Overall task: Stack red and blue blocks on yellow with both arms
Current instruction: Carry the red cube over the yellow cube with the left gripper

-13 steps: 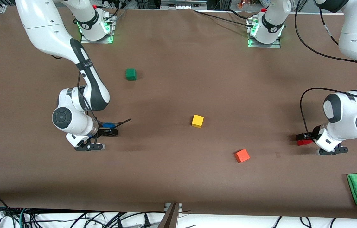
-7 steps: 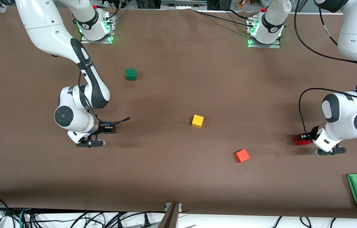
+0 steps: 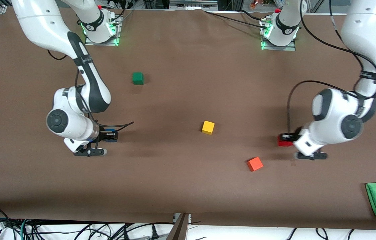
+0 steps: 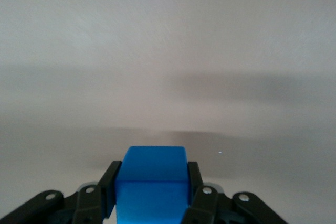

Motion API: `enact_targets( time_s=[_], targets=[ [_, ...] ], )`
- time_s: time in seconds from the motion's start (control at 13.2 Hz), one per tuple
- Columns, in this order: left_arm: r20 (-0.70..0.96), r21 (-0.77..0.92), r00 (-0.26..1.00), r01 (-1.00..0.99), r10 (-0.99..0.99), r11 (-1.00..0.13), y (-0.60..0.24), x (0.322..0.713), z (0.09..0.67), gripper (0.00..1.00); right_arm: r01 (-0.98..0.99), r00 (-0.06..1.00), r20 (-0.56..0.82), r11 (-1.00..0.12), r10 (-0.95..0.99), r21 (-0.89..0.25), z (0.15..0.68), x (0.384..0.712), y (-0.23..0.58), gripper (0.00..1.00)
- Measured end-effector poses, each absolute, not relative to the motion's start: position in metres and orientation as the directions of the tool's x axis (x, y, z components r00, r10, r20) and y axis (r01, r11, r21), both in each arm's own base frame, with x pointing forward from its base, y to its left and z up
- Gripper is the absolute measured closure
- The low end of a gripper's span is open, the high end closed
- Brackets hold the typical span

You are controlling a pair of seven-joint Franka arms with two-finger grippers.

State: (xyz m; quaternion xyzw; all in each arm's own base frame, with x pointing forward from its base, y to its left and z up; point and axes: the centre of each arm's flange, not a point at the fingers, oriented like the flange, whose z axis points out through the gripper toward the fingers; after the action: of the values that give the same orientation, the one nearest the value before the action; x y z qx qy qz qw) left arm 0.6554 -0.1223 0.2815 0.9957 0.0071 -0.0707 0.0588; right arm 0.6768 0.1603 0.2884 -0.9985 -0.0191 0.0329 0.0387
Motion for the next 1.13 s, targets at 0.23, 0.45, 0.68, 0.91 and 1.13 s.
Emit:
enact_targets(
  time_s=[0.23,0.45,0.68,0.91,1.13],
  targets=[
    [-0.13,0.076,0.988,-0.076,-0.086,-0.994,-0.27,0.617,0.305,0.44,0.05,0.997,-0.057,-0.995,0.055,-0.09,0.35,0.691,0.168,0.45],
    [-0.11,0.026,0.964,-0.24,-0.242,-0.97,-0.375,0.567,0.308,0.44,0.018,0.999,-0.048,-0.995,0.022,-0.095,0.396,0.699,0.174,0.45],
    [-0.06,0.023,0.945,-0.319,-0.32,-0.947,-0.419,0.548,0.286,0.44,-0.005,0.999,-0.033,-0.995,-0.002,-0.102,0.445,0.702,0.18,0.45],
    [0.004,0.017,0.934,-0.358,-0.358,-0.934,-0.429,0.554,0.265,0.44,-0.031,0.999,-0.036,-0.994,-0.027,-0.101,0.447,0.702,0.186,0.45],
    [0.01,0.016,0.934,-0.359,-0.358,-0.933,-0.428,0.557,0.26,0.44,-0.047,0.998,-0.044,-0.994,-0.043,-0.099,0.442,0.698,0.207,0.45]
  ],
)
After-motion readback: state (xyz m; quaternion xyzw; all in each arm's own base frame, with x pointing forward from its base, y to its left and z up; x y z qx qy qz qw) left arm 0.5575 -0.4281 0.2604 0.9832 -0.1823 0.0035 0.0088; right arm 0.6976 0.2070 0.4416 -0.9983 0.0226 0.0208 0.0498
